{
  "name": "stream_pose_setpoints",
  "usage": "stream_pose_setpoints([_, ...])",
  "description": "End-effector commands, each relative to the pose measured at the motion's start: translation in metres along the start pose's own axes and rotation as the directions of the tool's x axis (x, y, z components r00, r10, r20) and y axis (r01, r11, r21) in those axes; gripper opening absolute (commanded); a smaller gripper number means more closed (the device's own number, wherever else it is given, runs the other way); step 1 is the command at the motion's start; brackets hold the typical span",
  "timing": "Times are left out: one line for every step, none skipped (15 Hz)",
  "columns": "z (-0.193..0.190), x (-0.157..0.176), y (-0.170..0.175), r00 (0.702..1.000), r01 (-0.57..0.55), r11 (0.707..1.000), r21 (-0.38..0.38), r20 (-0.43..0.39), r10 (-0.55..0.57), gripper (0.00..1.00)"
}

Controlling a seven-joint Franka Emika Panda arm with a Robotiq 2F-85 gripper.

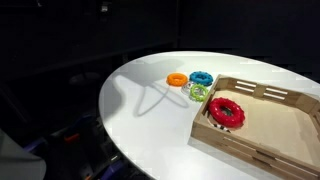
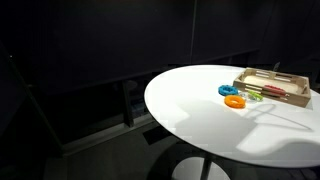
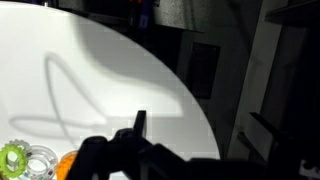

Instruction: Pick up the orange ring and place it in the wooden tray

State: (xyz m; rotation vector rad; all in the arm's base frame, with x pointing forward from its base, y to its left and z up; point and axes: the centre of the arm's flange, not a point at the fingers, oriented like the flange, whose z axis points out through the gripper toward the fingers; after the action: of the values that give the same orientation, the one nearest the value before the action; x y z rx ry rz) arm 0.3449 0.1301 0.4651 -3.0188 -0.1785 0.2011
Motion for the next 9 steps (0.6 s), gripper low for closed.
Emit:
stream_pose_setpoints([-0.011, 0.038, 0.020, 0.998, -0.054, 0.998, -0.034, -0.014, 0.054, 1.00])
stream_pose_setpoints([-0.010, 0.046, 0.027, 0.997, -0.069, 0.996, -0.048, -0.021, 0.068, 1.00])
stream_pose_setpoints([-0.007, 0.053, 0.034, 0.996, -0.081, 0.995, -0.058, -0.025, 0.080, 1.00])
stream_pose_setpoints([-0.004, 0.058, 0.041, 0.995, -0.095, 0.993, -0.068, -0.029, 0.093, 1.00])
stream_pose_setpoints([0.001, 0.063, 0.047, 0.994, -0.109, 0.991, -0.076, -0.030, 0.107, 1.00])
stream_pose_setpoints([0.006, 0.067, 0.053, 0.992, -0.124, 0.989, -0.081, -0.027, 0.122, 1.00])
stream_pose_setpoints([0.013, 0.070, 0.058, 0.990, -0.139, 0.986, -0.091, -0.024, 0.137, 1.00])
stream_pose_setpoints([0.021, 0.073, 0.063, 0.988, -0.156, 0.983, -0.098, -0.022, 0.154, 1.00])
stream_pose_setpoints([0.026, 0.076, 0.067, 0.985, -0.171, 0.980, -0.104, -0.021, 0.170, 1.00])
